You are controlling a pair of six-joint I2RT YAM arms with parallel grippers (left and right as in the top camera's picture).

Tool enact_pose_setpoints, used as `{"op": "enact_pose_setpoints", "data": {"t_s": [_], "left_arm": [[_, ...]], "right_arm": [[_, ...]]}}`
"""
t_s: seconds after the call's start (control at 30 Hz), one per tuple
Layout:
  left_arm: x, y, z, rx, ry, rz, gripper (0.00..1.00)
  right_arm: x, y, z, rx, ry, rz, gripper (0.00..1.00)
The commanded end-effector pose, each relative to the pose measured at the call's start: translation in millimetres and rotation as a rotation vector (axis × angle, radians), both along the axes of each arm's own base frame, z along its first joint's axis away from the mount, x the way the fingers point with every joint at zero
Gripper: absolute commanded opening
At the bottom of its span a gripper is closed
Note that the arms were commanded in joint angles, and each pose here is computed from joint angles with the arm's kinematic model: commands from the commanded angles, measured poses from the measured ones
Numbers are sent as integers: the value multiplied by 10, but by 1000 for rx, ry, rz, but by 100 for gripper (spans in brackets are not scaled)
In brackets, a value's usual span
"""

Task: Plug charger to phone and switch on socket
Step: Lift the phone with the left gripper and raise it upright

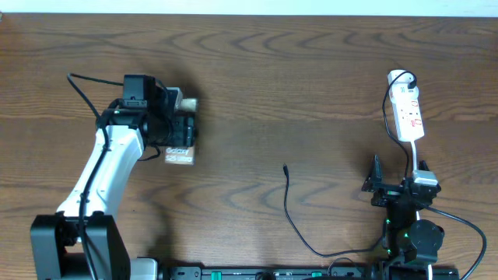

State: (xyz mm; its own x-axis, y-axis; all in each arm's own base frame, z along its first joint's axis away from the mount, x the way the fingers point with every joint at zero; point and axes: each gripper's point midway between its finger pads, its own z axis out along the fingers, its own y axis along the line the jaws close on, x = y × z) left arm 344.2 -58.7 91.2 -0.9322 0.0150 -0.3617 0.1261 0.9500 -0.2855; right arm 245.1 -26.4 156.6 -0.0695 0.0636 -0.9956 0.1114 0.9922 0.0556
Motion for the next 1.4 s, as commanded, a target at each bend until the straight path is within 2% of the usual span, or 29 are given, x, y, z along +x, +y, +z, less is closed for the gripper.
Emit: {"op": "enact_pose_setpoints", "data": {"t_s": [0.0, 0.1, 0.13, 0.2, 0.23, 0.5, 0.63, 0.83, 1.1, 1.37], "left_arm": [[83, -413, 427, -321, -18, 63, 8], [127, -520, 538, -456, 35, 168, 7], [163, -613, 650, -559, 66, 214, 7], [209, -739, 833, -682, 76, 207, 8], [249, -849, 1038, -801, 89, 193, 8], [251, -1046, 1547, -1091, 257, 211, 7], [160, -1119, 1785, -1203, 404, 197, 7], [67, -1158, 1988, -1274, 574, 205, 7], [53, -1159, 2005, -1308, 816, 380, 7], [89, -1155, 2034, -1324, 878, 449, 8]], "right_arm": [[-3, 3, -2, -13, 1, -1, 99], [-3, 3, -2, -13, 1, -1, 99], [-3, 3, -1, -13, 1, -1, 99], [-3, 3, -1, -13, 1, -1, 99], [-3, 3, -1, -13, 1, -1, 99], [-3, 3, -1, -13, 1, -1, 99], [-3, 3, -2, -13, 1, -1, 99], [-3, 3, -1, -13, 1, -1, 99], [-3, 3, -1, -13, 1, -1, 99], [-3, 3, -2, -13, 1, -1, 99]]}}
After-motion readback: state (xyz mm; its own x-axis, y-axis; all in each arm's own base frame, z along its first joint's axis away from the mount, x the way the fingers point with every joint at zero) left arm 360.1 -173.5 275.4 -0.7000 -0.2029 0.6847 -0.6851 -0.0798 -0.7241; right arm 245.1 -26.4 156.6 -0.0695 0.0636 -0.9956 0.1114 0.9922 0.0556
